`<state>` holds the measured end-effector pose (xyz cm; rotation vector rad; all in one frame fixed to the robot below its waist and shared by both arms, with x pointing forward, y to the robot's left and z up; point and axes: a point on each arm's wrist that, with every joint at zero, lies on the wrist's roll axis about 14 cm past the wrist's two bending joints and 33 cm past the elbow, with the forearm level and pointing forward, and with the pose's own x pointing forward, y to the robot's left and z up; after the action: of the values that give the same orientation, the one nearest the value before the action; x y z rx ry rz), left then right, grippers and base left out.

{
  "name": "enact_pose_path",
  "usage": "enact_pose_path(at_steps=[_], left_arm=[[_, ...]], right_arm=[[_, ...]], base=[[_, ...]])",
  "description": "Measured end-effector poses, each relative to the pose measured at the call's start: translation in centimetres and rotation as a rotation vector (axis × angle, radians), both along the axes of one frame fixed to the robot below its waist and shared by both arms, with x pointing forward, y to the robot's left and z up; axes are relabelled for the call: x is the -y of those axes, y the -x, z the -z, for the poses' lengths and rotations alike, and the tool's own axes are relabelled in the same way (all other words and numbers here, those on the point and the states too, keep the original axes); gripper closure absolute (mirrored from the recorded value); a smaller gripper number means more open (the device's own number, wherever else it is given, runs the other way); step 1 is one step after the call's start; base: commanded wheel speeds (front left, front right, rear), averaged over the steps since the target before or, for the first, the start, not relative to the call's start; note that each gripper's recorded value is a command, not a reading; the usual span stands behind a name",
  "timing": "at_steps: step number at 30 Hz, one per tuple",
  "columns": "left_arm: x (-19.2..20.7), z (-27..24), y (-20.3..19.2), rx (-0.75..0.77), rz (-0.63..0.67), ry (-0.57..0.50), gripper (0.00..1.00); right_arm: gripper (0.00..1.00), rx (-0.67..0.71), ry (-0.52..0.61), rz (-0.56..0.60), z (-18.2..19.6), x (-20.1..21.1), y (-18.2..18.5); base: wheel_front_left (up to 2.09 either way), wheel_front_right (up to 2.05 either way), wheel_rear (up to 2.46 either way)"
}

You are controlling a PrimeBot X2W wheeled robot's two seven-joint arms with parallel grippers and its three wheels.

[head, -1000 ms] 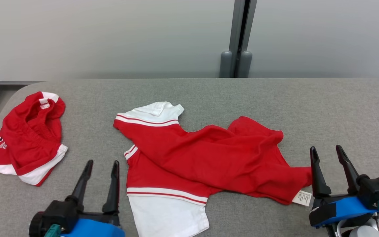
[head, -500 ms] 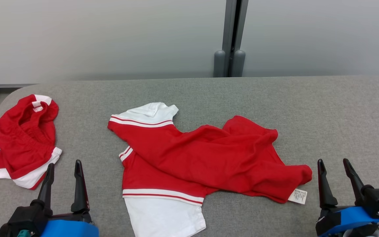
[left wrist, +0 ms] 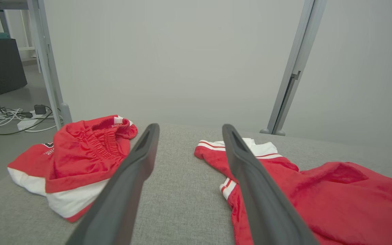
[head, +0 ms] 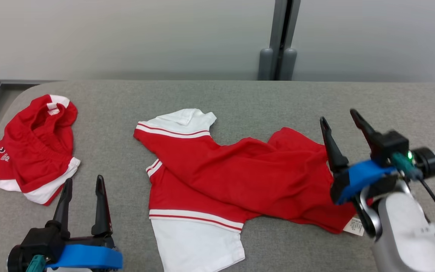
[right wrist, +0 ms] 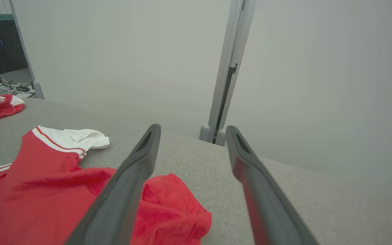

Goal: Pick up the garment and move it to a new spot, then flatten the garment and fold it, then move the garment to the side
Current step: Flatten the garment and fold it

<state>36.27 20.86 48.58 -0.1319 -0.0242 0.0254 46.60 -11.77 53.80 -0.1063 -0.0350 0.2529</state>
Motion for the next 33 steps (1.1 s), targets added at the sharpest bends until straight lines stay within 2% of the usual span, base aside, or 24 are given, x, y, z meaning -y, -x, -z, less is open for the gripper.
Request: enact_pose_path(at_steps=[7, 14, 25, 33], left_arm=[[-0.6, 0.3, 0.0, -0.011, -0.027, 0.007, 0.00], [-1.4, 0.7, -0.2, -0.022, -0.059, 0.012, 0.00], [-2.2, 1.5, 0.0, -0.053, -0.088, 0.025, 0.00], [-2.2, 1.6, -0.2, -0.056, -0.087, 0.030, 0.00]], right_arm=[[0.00, -0.075, 0.117, -0.090, 0.0, -2.9, -4.2], [0.00, -0.238, 0.207, -0.130, 4.6, -4.0, -6.9], [0.00, -0.542, 0.307, -0.152, 14.2, -4.2, -6.9], [0.00, -0.596, 0.350, -0.146, 15.8, -3.7, -7.4]], base=[[0.00, 0.00, 0.00], [0.00, 0.00, 0.00], [0.00, 0.00, 0.00], [0.00, 0.00, 0.00]])
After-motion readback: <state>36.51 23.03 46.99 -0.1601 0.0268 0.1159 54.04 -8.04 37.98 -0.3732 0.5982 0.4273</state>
